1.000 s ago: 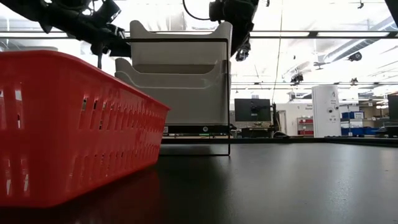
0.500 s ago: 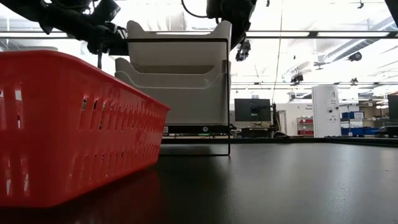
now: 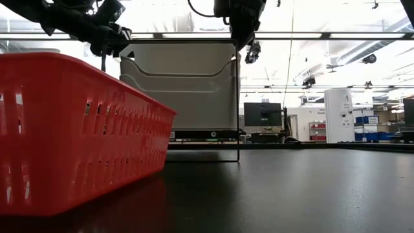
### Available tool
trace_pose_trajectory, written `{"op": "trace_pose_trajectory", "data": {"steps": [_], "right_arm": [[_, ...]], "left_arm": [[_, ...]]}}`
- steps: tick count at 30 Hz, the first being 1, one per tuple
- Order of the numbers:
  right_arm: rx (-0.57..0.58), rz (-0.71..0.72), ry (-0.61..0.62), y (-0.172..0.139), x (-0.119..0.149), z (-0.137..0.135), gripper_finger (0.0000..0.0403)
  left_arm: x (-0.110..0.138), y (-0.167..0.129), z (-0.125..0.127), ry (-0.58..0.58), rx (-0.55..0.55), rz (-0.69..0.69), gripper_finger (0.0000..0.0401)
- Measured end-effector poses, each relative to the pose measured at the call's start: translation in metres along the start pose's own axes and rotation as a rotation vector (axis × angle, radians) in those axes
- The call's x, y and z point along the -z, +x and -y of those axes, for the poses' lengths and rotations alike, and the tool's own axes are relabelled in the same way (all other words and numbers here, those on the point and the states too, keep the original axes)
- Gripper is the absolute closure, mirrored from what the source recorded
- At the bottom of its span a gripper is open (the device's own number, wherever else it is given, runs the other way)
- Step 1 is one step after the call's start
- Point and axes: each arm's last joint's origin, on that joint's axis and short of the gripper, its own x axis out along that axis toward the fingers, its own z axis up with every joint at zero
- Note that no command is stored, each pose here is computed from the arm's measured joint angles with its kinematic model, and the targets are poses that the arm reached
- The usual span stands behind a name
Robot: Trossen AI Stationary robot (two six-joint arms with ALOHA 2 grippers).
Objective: Stack baskets on shelf by color
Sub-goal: Stack the gray bin on top of the gray bin on the shelf
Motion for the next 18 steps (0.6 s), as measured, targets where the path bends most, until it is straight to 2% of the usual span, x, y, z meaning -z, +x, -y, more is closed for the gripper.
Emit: {"op": "trace_pose_trajectory", "data": {"steps": [6, 10, 18], "right_arm": [[0.011, 0.072, -0.008, -0.002, -0.007, -0.001, 0.0394], [0.008, 0.144, -0.053, -0.009, -0.015, -0.007, 0.0394], [-0.006, 0.178, -0.093, -0.01, -0.019, -0.018, 0.0394]], "left_arm": [[-0.004, -0.006, -0.001, 0.018, -0.003, 0.035, 0.0401], [-0.008, -0.01, 0.0, 0.024, 0.066, 0.11, 0.0401], [0.0, 0.004, 0.004, 0.047, 0.096, 0.061, 0.0401]]}}
